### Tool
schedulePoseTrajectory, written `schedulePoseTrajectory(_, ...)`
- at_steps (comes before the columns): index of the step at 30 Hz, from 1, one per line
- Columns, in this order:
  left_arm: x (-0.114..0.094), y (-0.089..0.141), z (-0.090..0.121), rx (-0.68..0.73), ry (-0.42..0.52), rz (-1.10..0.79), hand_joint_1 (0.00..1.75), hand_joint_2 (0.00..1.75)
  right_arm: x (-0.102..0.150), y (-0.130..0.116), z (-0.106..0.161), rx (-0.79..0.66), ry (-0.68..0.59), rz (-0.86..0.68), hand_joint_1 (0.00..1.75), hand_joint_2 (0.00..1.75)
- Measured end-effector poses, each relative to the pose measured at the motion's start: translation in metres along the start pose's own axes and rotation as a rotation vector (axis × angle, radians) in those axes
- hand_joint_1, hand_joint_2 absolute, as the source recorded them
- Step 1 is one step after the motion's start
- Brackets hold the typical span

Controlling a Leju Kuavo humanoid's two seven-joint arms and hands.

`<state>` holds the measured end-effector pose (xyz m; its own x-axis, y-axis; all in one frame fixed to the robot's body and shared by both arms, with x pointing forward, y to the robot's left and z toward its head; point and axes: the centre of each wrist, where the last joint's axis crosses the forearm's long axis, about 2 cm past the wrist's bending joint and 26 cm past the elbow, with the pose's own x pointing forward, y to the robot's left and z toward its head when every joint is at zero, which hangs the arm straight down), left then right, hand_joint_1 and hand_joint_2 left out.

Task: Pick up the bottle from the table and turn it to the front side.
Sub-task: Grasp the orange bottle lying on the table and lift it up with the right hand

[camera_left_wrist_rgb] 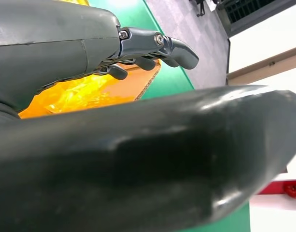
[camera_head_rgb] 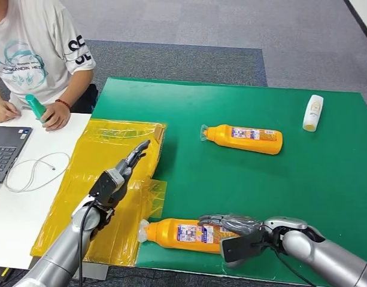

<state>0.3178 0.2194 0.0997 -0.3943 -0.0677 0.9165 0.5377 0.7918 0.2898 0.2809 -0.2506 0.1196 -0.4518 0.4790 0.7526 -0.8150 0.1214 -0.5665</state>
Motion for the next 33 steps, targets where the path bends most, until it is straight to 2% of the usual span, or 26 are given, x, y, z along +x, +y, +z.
schedulePoseTrajectory(4,-0.001,-0.001,0.012,0.024,0.009,0.001,0.0,0.0,0.014,0.009,-0.008,-0.043,0.009,0.131,0.0,1.75)
schedulePoseTrajectory(7,-0.002,-0.001,0.016,0.03,0.014,0.0,0.0,0.0,0.022,0.01,-0.012,-0.054,0.0,0.17,0.0,1.75)
schedulePoseTrajectory(21,-0.004,0.0,0.025,0.04,0.033,-0.004,0.0,0.0,0.04,0.01,-0.028,-0.079,-0.04,0.23,0.0,1.75)
schedulePoseTrajectory(33,-0.003,-0.002,0.029,0.035,0.034,-0.009,0.0,0.0,0.042,0.001,-0.031,-0.068,0.014,0.302,0.0,1.75)
